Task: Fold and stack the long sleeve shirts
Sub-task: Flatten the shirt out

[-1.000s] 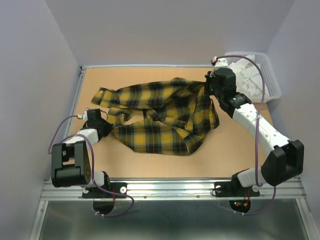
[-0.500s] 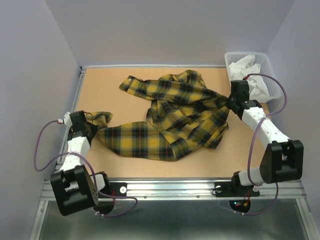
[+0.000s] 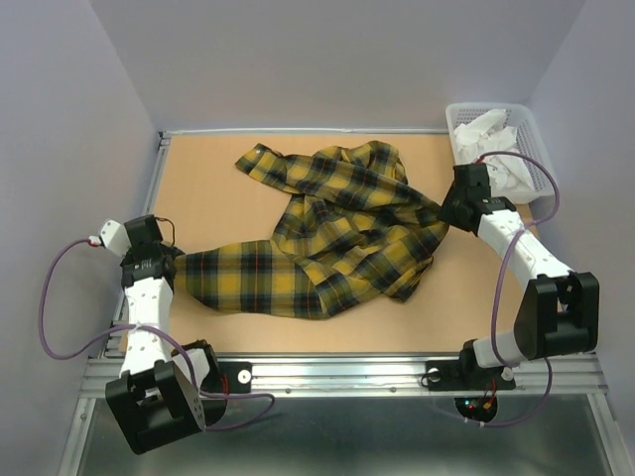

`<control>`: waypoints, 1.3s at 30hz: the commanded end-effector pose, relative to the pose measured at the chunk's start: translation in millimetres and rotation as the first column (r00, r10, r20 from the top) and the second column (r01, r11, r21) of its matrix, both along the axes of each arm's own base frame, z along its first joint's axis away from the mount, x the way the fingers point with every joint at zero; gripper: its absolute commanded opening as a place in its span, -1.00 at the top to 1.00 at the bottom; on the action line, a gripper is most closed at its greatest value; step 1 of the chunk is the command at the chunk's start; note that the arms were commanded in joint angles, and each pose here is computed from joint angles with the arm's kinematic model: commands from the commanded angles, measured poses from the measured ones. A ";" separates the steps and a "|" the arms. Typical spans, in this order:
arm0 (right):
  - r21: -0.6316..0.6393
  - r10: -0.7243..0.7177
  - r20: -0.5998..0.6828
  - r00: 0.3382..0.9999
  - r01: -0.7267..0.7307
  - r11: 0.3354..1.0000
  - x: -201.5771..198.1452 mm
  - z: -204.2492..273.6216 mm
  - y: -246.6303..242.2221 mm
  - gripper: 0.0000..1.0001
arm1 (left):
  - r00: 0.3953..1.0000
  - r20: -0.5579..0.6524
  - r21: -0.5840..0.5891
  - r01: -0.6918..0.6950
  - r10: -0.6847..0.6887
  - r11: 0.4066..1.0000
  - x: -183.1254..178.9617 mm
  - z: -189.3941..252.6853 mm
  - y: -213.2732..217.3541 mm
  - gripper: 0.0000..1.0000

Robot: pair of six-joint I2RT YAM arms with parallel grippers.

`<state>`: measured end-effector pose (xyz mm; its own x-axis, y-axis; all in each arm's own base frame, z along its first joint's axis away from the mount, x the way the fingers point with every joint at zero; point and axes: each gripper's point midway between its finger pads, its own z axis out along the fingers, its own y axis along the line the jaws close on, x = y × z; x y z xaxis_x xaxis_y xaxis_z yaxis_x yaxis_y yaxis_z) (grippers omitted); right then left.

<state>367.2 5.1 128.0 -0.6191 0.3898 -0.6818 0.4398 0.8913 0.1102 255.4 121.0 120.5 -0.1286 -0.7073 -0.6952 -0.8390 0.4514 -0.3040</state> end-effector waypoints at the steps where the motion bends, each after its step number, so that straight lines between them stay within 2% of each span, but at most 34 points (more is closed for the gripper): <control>1: -0.004 0.064 0.074 0.995 -0.064 0.998 17.2 36.8 6.0 -0.10 | 0.989 0.067 0.015 0.129 -0.130 0.992 14.6 25.4 -11.1 0.50; 2: -0.004 0.086 0.083 0.993 -0.086 0.996 19.5 41.5 9.7 -0.25 | 0.980 0.082 0.009 0.179 -0.179 0.984 19.2 27.6 -17.9 0.23; 3: -0.002 0.108 0.097 0.989 -0.108 0.994 22.6 47.6 13.5 -0.43 | 0.971 0.092 0.004 0.220 -0.219 0.976 22.3 30.1 -23.4 -0.28; 6: -0.018 0.209 0.136 0.968 -0.209 0.978 32.6 67.7 32.5 -0.63 | 0.937 0.122 0.010 0.328 -0.327 0.945 31.0 45.4 -39.9 -0.84; 9: -0.015 0.342 0.160 0.926 -0.344 0.939 44.0 80.9 60.1 -0.67 | 0.875 0.178 0.015 0.455 -0.451 0.890 43.8 65.5 -67.0 -0.86; 11: 0.006 0.408 0.177 0.896 -0.415 0.910 48.2 85.6 76.7 -0.67 | 0.797 0.247 0.011 0.567 -0.552 0.824 57.9 77.8 -94.0 -0.82; 13: 0.035 0.465 0.198 0.863 -0.480 0.876 54.9 86.8 93.2 -0.67 | 0.692 0.297 -0.006 0.691 -0.658 0.723 72.2 80.7 -136.2 -0.77; 15: 0.043 0.492 0.212 0.844 -0.511 0.859 59.8 87.0 100.9 -0.67 | 0.622 0.306 -0.013 0.760 -0.721 0.650 81.2 79.1 -167.6 -0.77; 16: 0.059 0.515 0.213 0.830 -0.537 0.842 61.1 83.7 108.1 -0.67 | 0.551 0.287 -0.037 0.824 -0.783 0.566 85.2 69.5 -202.5 -0.77; 20: 0.048 0.563 0.232 0.793 -0.588 0.808 70.7 82.4 120.0 -0.67 | 0.443 0.245 -0.079 0.896 -0.862 0.438 104.6 44.9 -255.3 -0.76; 25: 0.020 0.621 0.241 0.746 -0.643 0.765 86.5 80.4 130.5 -0.68 | 0.397 0.147 -0.115 0.917 -0.906 0.383 137.4 7.3 -282.5 -0.69; 29: -0.032 0.678 0.219 0.702 -0.689 0.724 100.9 72.8 134.7 -0.68 | 0.397 0.072 -0.146 0.912 -0.915 0.385 158.5 -23.6 -288.0 -0.62; 32: -0.063 0.689 0.208 0.694 -0.694 0.718 112.2 69.9 133.7 -0.70 | 0.399 0.040 -0.134 0.911 -0.916 0.391 174.2 -34.2 -289.5 -0.58; 39: -0.049 0.748 0.222 0.625 -0.759 0.649 131.4 60.7 151.4 -0.71 | 0.368 -0.012 -0.175 0.914 -0.930 0.365 187.5 -66.2 -300.0 -0.41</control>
